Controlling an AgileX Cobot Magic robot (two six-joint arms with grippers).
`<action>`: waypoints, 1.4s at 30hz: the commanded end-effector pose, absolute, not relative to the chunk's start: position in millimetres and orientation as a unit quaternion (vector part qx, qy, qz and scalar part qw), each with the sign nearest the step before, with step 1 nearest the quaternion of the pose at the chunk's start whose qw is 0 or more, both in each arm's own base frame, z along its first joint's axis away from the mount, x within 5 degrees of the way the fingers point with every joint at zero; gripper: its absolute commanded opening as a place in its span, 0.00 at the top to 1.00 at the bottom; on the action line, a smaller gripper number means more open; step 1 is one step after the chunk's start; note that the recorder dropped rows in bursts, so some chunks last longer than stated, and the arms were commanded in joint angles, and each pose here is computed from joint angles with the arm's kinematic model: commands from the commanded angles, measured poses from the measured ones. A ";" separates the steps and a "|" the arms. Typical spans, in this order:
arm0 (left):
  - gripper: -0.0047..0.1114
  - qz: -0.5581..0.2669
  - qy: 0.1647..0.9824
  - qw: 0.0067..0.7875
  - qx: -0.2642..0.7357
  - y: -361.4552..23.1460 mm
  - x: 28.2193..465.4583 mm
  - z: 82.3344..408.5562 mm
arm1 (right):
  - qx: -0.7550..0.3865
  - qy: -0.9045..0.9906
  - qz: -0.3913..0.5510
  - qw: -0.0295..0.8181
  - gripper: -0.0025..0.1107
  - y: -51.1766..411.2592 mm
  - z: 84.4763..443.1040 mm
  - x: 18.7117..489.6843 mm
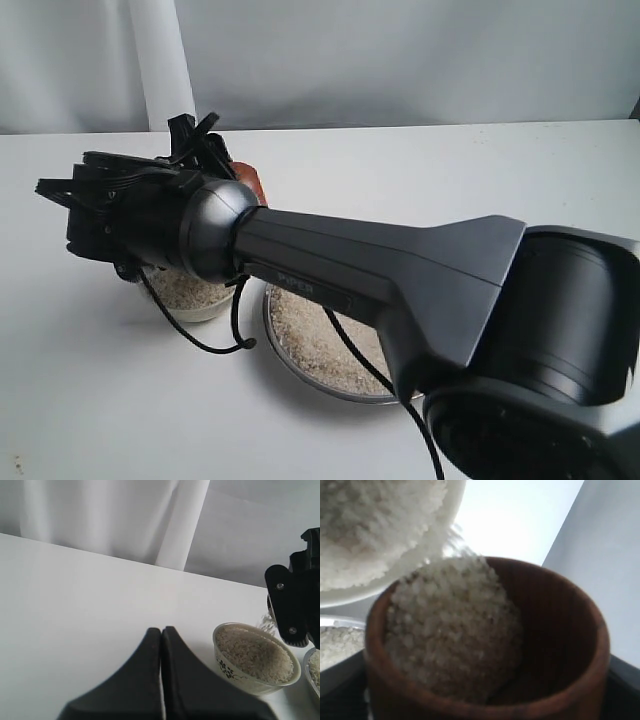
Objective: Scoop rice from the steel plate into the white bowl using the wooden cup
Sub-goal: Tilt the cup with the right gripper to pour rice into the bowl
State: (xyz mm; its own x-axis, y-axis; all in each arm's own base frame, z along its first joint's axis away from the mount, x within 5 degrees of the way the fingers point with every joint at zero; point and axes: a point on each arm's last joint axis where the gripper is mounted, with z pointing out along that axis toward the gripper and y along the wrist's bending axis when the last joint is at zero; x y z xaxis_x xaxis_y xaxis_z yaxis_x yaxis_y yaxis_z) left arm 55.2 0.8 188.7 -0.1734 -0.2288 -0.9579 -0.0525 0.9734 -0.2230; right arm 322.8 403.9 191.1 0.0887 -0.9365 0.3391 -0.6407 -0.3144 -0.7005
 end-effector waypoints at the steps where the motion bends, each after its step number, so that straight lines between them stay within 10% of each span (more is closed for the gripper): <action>1: 0.96 -0.074 0.762 0.637 -0.092 0.4 55.0 189.1 | -0.708 0.547 -0.407 0.183 0.98 400.3 201.9 322.3; 42: 0.96 -0.074 0.762 0.637 -0.092 0.4 55.0 189.1 | -0.763 0.456 -0.436 0.140 0.98 405.0 203.8 316.4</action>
